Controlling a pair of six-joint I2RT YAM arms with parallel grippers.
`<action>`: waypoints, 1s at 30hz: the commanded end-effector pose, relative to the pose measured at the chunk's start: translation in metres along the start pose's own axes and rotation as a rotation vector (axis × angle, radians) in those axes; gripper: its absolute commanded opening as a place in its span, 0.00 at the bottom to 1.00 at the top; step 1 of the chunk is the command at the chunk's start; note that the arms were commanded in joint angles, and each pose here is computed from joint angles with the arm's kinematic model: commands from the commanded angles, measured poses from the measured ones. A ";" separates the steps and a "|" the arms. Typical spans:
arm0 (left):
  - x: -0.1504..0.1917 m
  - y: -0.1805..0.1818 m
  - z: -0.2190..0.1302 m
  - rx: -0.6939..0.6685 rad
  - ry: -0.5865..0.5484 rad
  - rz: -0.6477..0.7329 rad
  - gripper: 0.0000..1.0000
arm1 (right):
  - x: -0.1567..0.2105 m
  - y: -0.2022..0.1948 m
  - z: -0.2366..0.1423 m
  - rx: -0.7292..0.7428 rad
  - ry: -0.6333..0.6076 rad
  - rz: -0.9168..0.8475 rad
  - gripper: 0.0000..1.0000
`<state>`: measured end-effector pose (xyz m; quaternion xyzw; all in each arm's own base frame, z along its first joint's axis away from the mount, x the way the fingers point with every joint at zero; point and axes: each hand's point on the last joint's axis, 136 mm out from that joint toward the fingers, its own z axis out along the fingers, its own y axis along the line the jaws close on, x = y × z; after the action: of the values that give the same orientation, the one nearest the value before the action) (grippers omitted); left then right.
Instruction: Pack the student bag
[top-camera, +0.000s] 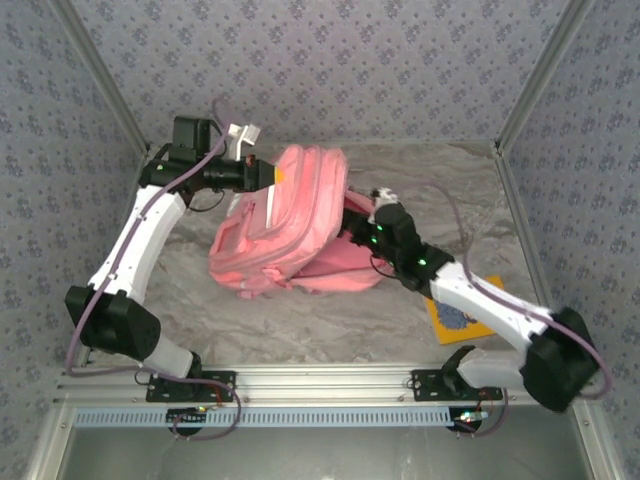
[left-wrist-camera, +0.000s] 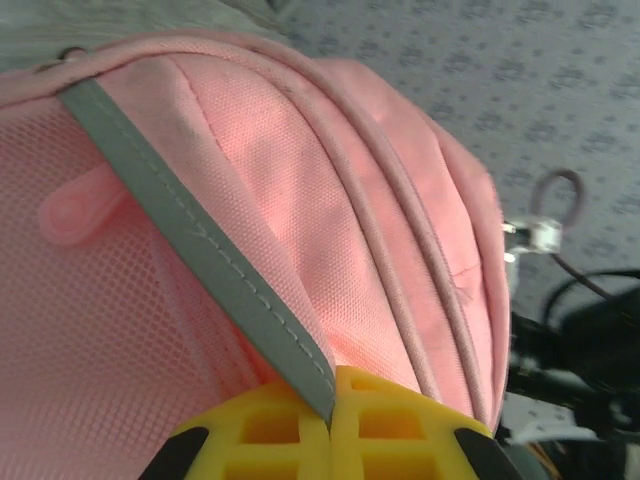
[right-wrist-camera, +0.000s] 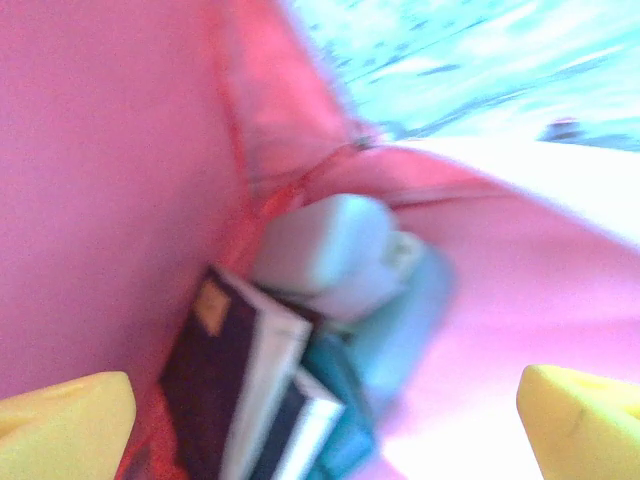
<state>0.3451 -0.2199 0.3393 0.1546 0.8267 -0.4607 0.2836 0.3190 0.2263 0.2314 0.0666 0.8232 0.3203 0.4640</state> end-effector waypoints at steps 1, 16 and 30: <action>-0.035 0.017 -0.040 -0.273 -0.194 0.112 0.00 | -0.021 -0.052 -0.038 0.144 -0.139 0.003 1.00; -0.001 0.114 0.003 -0.635 -0.054 -0.036 0.29 | 0.016 -0.264 -0.146 1.239 0.152 0.266 1.00; 0.028 0.050 0.036 -0.446 -0.054 0.075 0.43 | 0.088 -0.307 -0.103 0.976 0.288 0.600 1.00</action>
<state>0.3640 -0.2251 0.2412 0.0983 0.9170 -0.2344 0.3073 0.2240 -0.0514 0.0331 0.4815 0.8624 -0.0545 0.1464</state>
